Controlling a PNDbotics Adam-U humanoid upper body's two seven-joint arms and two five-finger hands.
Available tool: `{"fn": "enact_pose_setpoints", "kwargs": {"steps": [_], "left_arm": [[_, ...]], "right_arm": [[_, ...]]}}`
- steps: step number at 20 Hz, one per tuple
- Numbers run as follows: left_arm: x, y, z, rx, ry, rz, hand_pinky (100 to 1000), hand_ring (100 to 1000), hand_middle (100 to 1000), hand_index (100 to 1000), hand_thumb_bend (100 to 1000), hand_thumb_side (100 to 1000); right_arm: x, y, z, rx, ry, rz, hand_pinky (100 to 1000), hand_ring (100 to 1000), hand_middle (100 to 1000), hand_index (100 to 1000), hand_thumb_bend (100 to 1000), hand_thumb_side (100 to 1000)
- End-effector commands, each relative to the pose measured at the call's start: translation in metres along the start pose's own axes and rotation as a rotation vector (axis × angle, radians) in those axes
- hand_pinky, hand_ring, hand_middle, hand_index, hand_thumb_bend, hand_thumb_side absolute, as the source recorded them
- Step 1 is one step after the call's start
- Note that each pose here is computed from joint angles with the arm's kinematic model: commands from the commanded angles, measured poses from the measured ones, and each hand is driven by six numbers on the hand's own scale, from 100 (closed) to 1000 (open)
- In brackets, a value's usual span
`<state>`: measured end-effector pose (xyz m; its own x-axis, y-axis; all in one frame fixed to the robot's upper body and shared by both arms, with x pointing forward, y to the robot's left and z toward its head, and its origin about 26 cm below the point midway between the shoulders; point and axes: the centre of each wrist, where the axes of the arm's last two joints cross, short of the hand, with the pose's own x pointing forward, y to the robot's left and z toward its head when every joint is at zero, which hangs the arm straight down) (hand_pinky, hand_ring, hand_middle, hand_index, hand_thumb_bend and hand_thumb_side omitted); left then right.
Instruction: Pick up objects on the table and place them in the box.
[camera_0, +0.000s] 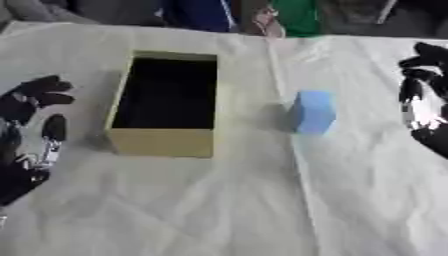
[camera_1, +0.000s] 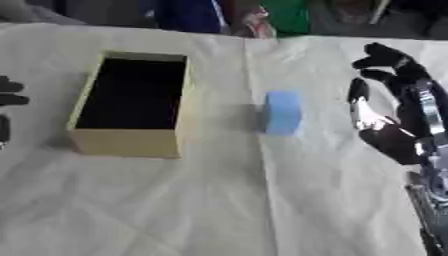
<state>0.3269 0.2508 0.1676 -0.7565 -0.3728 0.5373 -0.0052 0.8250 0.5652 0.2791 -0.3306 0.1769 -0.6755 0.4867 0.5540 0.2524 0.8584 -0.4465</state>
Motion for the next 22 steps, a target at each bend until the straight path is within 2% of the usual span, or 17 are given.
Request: {"fn": "enact_pose_setpoints", "kwargs": {"steps": [1, 2, 3, 4, 5, 6, 7, 8, 14, 18, 22], "left_arm": [[0.0039, 0.007, -0.0031, 0.013, -0.016, -0.021, 857, 751, 765, 899, 100, 567], [0.004, 0.007, -0.0031, 0.014, -0.016, -0.023, 856, 750, 764, 889, 100, 507], [0.0041, 0.0071, -0.0033, 0.015, -0.015, -0.024, 856, 750, 764, 882, 100, 486], [0.0042, 0.0072, -0.0034, 0.016, -0.015, -0.027, 854, 748, 761, 853, 100, 364], [0.0044, 0.0074, -0.0035, 0.015, -0.015, -0.03, 853, 748, 760, 841, 100, 312], [0.0045, 0.0076, -0.0036, 0.016, -0.014, -0.034, 850, 744, 754, 780, 100, 296], [0.0047, 0.0079, -0.0036, 0.02, -0.014, -0.037, 849, 741, 750, 751, 100, 301], [0.0049, 0.008, -0.0037, 0.024, -0.014, -0.039, 847, 738, 744, 678, 100, 309], [0.005, 0.0076, -0.0036, 0.046, -0.011, -0.039, 844, 731, 734, 569, 100, 318], [0.0049, 0.0073, -0.0035, 0.049, -0.01, -0.039, 844, 731, 734, 577, 100, 316], [0.0046, 0.0071, -0.0035, 0.047, -0.007, -0.038, 845, 733, 737, 659, 100, 305]], "right_arm": [[0.0066, -0.0048, -0.0049, 0.013, -0.036, 0.026, 797, 979, 670, 850, 100, 369], [0.0066, -0.0047, -0.0049, 0.014, -0.036, 0.026, 797, 979, 669, 829, 100, 371], [0.0066, -0.0046, -0.005, 0.015, -0.036, 0.026, 798, 979, 668, 823, 100, 370], [0.0066, -0.0046, -0.005, 0.016, -0.037, 0.027, 798, 979, 668, 810, 100, 370], [0.0066, -0.0045, -0.005, 0.017, -0.037, 0.027, 798, 979, 668, 807, 100, 370], [0.0066, -0.0045, -0.005, 0.017, -0.037, 0.027, 798, 979, 668, 797, 100, 370], [0.0066, -0.0045, -0.005, 0.018, -0.037, 0.028, 798, 979, 668, 793, 100, 370], [0.0066, -0.0045, -0.005, 0.018, -0.036, 0.028, 798, 979, 668, 789, 100, 369], [0.0066, -0.0046, -0.005, 0.018, -0.035, 0.029, 799, 980, 668, 779, 100, 368], [0.0065, -0.0045, -0.0048, 0.019, -0.034, 0.029, 800, 980, 668, 777, 100, 364], [0.0066, -0.0052, -0.005, 0.021, -0.034, 0.034, 800, 981, 668, 778, 100, 361]]}}
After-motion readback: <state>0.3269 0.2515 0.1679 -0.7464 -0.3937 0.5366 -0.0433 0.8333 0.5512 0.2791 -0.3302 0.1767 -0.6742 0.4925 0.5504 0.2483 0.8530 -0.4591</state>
